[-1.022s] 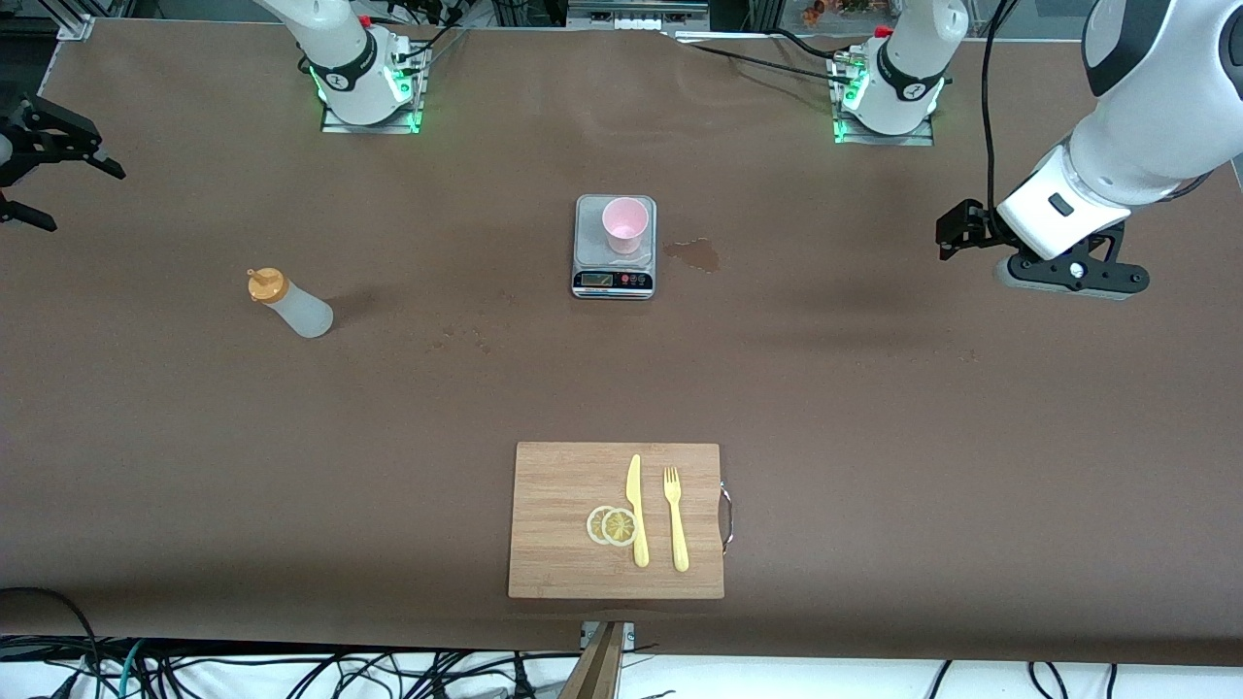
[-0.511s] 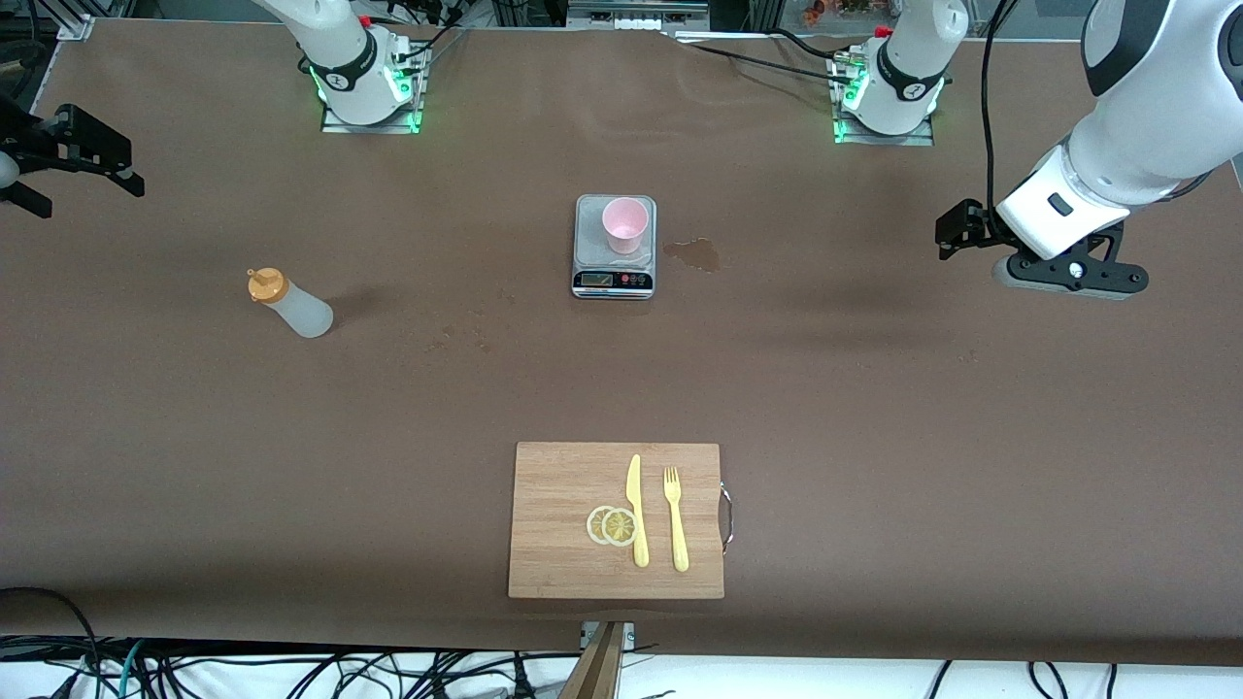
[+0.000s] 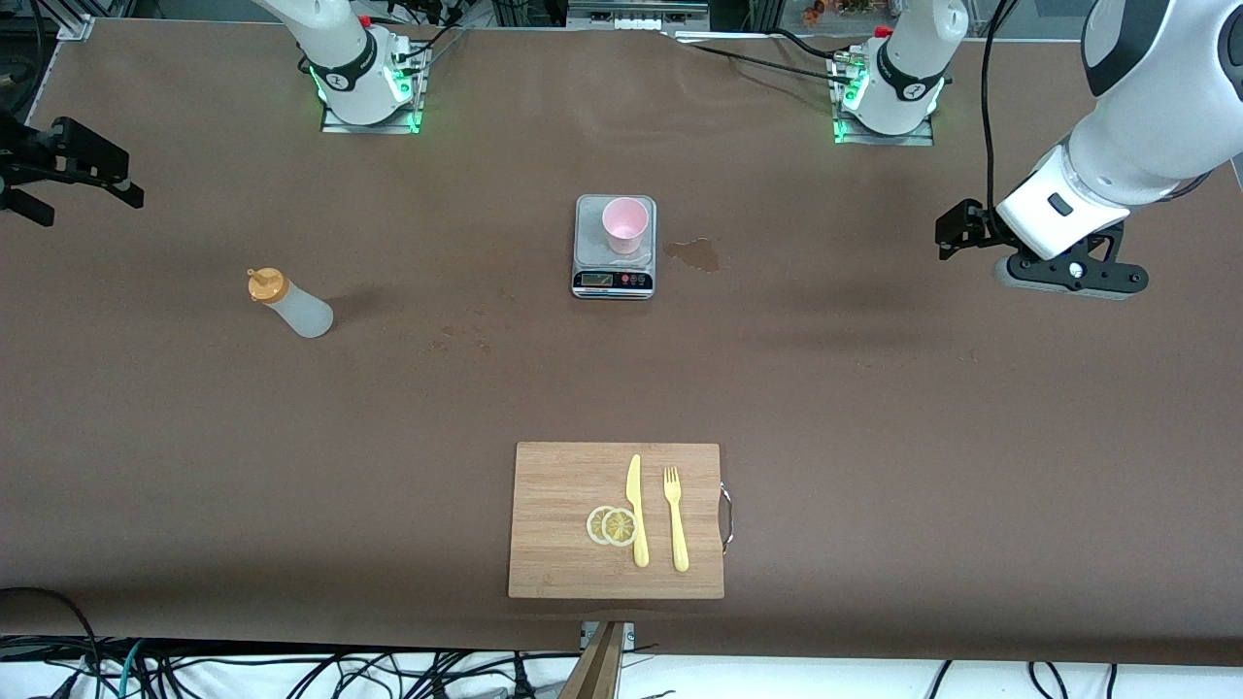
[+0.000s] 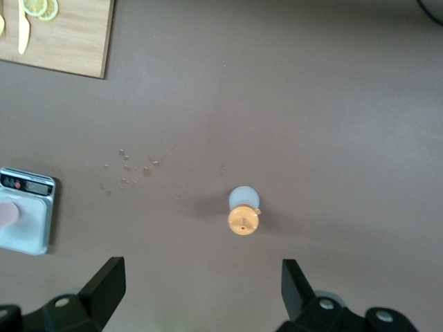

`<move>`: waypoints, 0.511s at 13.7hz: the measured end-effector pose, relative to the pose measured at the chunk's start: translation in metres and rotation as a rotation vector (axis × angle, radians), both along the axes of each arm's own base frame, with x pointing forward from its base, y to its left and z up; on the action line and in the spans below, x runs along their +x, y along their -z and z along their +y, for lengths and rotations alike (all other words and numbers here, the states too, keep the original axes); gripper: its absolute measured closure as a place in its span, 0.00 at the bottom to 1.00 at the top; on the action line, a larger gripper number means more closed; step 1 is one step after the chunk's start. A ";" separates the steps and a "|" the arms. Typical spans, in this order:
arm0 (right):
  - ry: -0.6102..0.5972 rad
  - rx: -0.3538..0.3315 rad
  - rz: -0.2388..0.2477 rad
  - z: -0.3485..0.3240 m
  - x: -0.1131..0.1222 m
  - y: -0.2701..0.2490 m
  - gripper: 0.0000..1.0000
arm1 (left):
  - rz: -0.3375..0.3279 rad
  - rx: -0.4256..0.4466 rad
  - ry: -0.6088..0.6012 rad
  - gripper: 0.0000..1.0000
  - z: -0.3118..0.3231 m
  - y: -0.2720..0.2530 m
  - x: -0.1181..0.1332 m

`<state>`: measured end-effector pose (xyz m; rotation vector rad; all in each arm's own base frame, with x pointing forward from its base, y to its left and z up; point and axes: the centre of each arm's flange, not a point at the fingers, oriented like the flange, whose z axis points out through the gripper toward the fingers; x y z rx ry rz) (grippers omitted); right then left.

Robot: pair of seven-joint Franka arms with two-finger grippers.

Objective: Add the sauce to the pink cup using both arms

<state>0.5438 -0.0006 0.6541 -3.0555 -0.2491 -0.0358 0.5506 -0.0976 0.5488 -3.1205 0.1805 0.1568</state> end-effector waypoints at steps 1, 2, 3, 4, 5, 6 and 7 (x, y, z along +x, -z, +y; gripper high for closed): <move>0.028 0.001 0.003 0.010 0.000 -0.001 0.00 | 0.000 0.000 0.000 0.00 0.000 0.000 0.000; 0.042 0.001 0.005 0.020 0.000 -0.001 0.00 | 0.000 0.000 0.000 0.00 0.000 0.000 0.000; 0.046 0.001 0.006 0.026 -0.001 -0.001 0.00 | 0.000 0.000 0.000 0.00 0.000 0.000 0.000; 0.043 0.001 0.007 0.027 -0.001 -0.001 0.00 | 0.000 0.000 0.000 0.00 0.000 0.000 0.000; 0.044 0.001 0.007 0.027 -0.001 -0.001 0.00 | 0.001 0.000 0.000 0.00 0.000 0.000 0.000; 0.047 0.001 0.006 0.025 -0.001 -0.001 0.00 | 0.001 0.000 0.000 0.00 0.000 0.000 0.000; 0.049 0.001 0.006 0.024 -0.001 -0.001 0.00 | 0.002 0.000 0.000 0.00 0.000 0.000 0.000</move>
